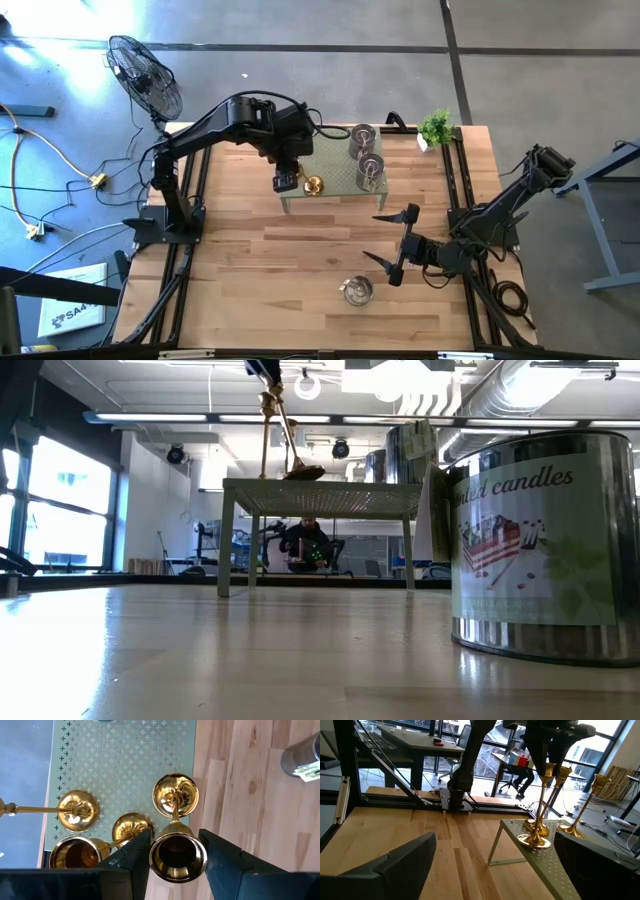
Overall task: Pick & Place candle stick holders
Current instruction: Put the gold candle holder on the shelf
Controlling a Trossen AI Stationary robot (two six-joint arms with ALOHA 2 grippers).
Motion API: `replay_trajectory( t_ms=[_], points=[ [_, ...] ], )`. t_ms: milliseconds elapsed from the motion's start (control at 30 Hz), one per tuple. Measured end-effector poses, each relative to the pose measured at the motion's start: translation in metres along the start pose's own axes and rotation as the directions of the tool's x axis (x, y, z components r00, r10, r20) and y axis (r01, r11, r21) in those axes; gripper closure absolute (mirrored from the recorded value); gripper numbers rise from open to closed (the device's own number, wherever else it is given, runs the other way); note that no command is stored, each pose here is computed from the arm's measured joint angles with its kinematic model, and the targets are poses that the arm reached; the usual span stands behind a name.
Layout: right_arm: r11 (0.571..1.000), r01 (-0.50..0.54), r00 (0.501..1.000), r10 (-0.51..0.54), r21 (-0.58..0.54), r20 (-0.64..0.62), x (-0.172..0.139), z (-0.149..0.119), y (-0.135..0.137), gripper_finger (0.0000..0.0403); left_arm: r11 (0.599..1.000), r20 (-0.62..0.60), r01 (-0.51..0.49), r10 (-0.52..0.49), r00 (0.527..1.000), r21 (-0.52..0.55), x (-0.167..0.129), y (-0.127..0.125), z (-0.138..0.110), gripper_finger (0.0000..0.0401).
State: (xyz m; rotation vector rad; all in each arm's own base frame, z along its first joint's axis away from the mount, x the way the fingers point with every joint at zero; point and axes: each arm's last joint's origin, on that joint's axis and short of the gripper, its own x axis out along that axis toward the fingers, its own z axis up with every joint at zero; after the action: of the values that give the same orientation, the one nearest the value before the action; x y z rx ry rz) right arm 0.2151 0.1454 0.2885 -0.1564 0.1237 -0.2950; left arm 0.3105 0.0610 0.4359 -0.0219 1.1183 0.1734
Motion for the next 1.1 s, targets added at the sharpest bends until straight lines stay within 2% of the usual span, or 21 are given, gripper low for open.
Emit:
replay_trajectory(
  t_ms=[633, 767, 933, 1100],
  points=[
    [1.000, 0.001, 1.000, -0.001, 0.003, 0.000, 0.000, 0.000, 0.000, 0.0003, 0.999, -0.002, -0.029, 0.029, 1.000, -0.018, 0.000, 0.001, 0.000, 0.0249],
    [0.999, 0.045, 0.999, -0.045, 0.025, -0.004, 0.004, 0.000, -0.003, 0.0003, 0.997, -0.006, -0.077, 0.076, 0.997, -0.022, 0.000, 0.002, 0.000, 0.0249],
    [0.989, 0.127, 0.992, -0.125, 0.071, -0.022, 0.017, -0.004, -0.012, 0.0003, 0.997, -0.006, -0.076, 0.076, 0.997, -0.026, 0.000, 0.002, 0.000, 0.0249],
    [0.994, 0.041, 0.999, -0.039, 0.101, -0.024, 0.027, -0.004, -0.017, 0.0003, 0.997, -0.006, -0.074, 0.074, 0.997, -0.026, 0.000, 0.002, 0.000, 0.0249]
  ],
)
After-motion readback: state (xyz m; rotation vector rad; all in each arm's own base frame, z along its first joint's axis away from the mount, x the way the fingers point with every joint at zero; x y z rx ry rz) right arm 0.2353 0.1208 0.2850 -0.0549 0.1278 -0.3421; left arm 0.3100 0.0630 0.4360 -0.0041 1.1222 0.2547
